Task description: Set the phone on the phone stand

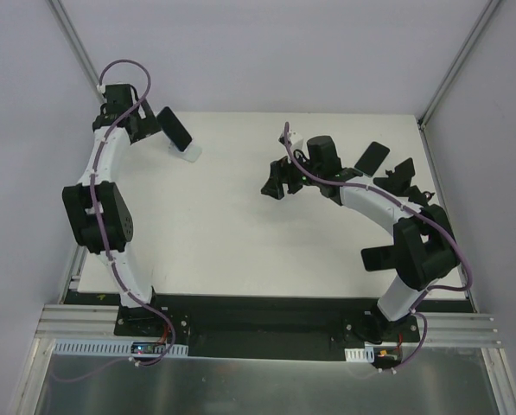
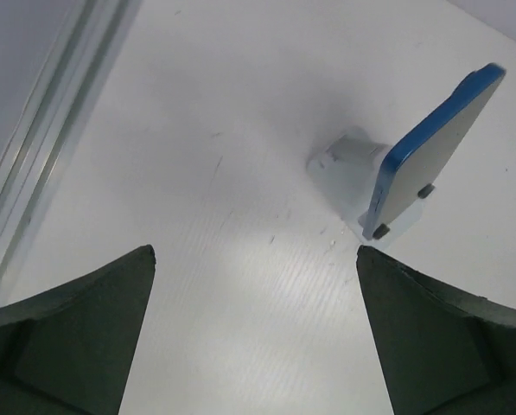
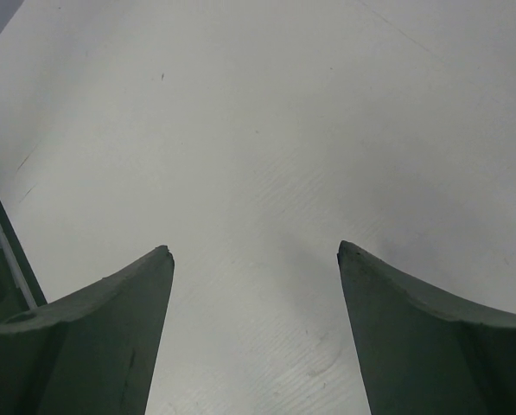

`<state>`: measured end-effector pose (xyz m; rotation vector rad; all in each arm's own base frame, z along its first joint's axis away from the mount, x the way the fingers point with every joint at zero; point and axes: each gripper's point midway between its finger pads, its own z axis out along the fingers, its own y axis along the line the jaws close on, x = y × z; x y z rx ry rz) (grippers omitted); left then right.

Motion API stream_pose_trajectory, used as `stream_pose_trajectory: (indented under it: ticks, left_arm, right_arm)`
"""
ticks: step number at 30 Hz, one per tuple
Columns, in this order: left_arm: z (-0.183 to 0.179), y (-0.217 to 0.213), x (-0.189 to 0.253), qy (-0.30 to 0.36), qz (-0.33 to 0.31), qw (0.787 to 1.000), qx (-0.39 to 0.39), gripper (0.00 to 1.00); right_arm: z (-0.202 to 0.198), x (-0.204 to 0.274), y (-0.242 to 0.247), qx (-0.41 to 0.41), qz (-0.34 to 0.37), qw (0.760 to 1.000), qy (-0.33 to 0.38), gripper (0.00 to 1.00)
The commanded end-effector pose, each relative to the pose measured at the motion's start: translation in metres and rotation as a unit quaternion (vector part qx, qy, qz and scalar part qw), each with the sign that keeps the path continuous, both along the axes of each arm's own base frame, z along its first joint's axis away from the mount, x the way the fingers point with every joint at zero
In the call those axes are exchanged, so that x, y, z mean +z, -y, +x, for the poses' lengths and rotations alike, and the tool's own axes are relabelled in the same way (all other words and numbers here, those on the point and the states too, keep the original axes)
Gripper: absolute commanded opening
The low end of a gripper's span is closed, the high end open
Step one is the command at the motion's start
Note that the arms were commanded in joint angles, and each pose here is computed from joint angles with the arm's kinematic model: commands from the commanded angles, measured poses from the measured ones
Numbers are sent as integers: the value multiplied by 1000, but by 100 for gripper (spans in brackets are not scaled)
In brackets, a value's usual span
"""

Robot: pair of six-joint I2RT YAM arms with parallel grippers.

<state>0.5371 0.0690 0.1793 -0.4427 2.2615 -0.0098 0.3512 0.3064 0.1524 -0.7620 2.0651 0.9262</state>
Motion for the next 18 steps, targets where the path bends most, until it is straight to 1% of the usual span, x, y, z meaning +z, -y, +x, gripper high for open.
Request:
stream_pose_trajectory:
  ticks: [1, 2, 3, 4, 5, 6, 8, 9, 10, 11, 13, 14, 16, 18]
  left_arm:
    - [-67, 20, 55, 84, -47, 979, 182, 99]
    - [-80, 33, 67, 105, -69, 975, 186, 99]
    - [-95, 39, 41, 83, -73, 977, 184, 99]
    - [-96, 76, 41, 94, -89, 981, 142, 99]
    - [-105, 89, 48, 105, -101, 982, 123, 99]
    - [-113, 105, 33, 93, -106, 985, 101, 99]
    - [-120, 145, 35, 87, -130, 987, 26, 98]
    - [-121, 157, 38, 84, -138, 987, 0, 98]
    - [-125, 175, 39, 77, -143, 985, -50, 98]
    - [-128, 194, 39, 71, -142, 983, -89, 97]
    - [-131, 217, 44, 70, -128, 977, -155, 96]
    - [-134, 230, 40, 60, -133, 972, -185, 95]
    - [-140, 251, 40, 52, -132, 963, -228, 96]
    - [-147, 269, 33, 34, -148, 953, -264, 95]
  right_arm:
    - [13, 12, -2, -23, -14, 999, 24, 80]
    - [14, 13, -2, -24, -18, 999, 27, 80]
    - [14, 12, -1, -25, -22, 999, 30, 81]
    - [13, 12, -1, -29, -29, 999, 33, 81]
    - [14, 12, 0, -31, -34, 998, 39, 82]
    - [13, 11, 0, -31, -38, 998, 41, 82]
    - [14, 10, 3, -37, -44, 997, 47, 82]
    - [14, 7, 6, -41, -49, 997, 48, 83]
    - [16, 7, 8, -48, -53, 996, 53, 83]
    - [17, 6, 10, -51, -57, 996, 54, 83]
    - [21, 0, 16, -68, -71, 994, 57, 84]
    - [23, -1, 18, -76, -76, 993, 58, 84]
    - [30, -8, 28, -107, -95, 988, 59, 84]
    - [33, -14, 34, -125, -106, 985, 57, 84]
